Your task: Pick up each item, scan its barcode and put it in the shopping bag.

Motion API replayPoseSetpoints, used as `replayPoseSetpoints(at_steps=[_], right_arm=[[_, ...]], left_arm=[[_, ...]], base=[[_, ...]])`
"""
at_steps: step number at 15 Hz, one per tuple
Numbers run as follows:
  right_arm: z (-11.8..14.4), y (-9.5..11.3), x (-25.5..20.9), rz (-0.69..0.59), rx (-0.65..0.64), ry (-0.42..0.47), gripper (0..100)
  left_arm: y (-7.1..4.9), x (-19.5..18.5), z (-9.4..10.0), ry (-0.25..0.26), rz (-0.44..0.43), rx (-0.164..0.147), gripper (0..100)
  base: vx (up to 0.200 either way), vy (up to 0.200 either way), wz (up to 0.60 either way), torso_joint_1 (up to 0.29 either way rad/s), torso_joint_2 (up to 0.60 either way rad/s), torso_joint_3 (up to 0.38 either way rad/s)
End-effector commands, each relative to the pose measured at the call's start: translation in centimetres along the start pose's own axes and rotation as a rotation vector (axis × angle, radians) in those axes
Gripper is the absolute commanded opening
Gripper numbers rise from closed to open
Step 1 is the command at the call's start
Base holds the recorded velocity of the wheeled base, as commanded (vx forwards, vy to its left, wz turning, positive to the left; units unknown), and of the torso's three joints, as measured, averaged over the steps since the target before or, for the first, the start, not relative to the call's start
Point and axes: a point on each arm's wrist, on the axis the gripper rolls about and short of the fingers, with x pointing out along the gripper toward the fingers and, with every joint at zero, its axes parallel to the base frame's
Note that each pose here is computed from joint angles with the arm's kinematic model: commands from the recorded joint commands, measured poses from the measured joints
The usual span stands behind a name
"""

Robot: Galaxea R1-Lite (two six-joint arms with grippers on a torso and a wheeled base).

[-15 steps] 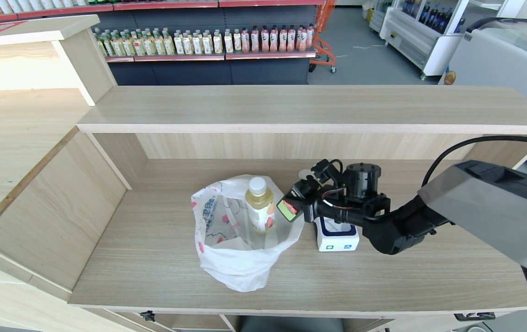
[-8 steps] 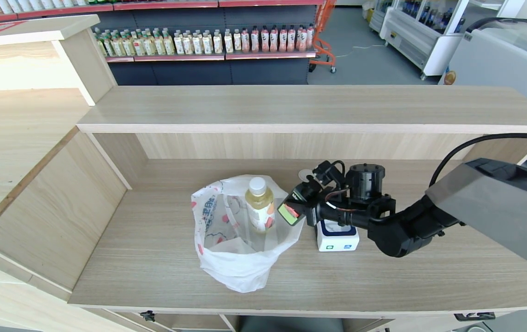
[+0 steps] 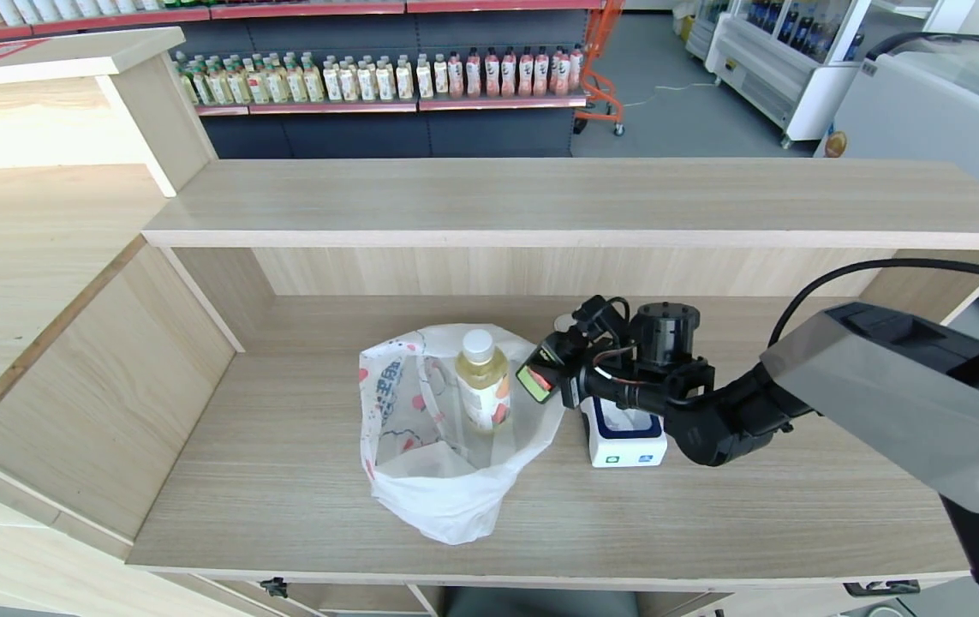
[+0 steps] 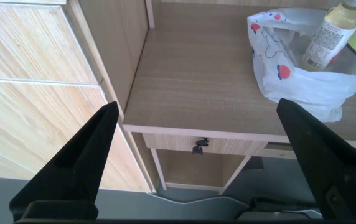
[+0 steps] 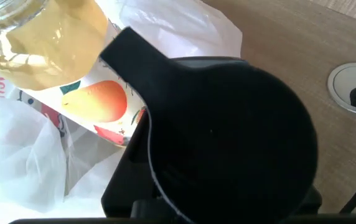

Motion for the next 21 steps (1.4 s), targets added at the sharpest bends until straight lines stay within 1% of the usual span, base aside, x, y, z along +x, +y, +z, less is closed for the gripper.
replayPoseSetpoints(at_steps=[1,3,8,11,12,15,19,21], right_arm=[[-0.9,0.4,0.9,0.012,0.0,0.008,0],[-1.2,0.7,1.2,0.021,-0.013,0.011,0],[-1.9,0.5,1.4,0.017,-0.071,0.022,0],[-2.0,0.5,1.4,0.018,-0.079,0.022,0],[-2.0,0.5,1.5,0.019,-0.079,0.022,100],[-1.5,0.7,1.4,0.021,-0.081,0.012,100],[1.7,1.0,0.3,0.023,-0.099,-0.046,100],[2.7,0.9,-0.5,0.014,-0.106,-0.059,100]], left_arm=[[0.0,0.0,0.0,-0.001,0.0,-0.001,100],[0.0,0.0,0.0,-0.001,0.0,-0.001,100],[0.0,0.0,0.0,-0.001,0.0,-0.001,100],[0.0,0.0,0.0,-0.001,0.0,-0.001,100],[0.0,0.0,0.0,-0.001,0.0,-0.001,100],[0.0,0.0,0.0,-0.001,0.0,-0.001,100],[0.0,0.0,0.0,-0.001,0.0,-0.001,100],[0.0,0.0,0.0,-0.001,0.0,-0.001,100]], base=[[0.0,0.0,0.0,0.0,0.0,0.0],[0.0,0.0,0.0,0.0,0.0,0.0],[0.0,0.0,0.0,0.0,0.0,0.0],[0.0,0.0,0.0,0.0,0.0,0.0],[0.0,0.0,0.0,0.0,0.0,0.0],[0.0,0.0,0.0,0.0,0.0,0.0],[0.0,0.0,0.0,0.0,0.0,0.0],[0.0,0.0,0.0,0.0,0.0,0.0]])
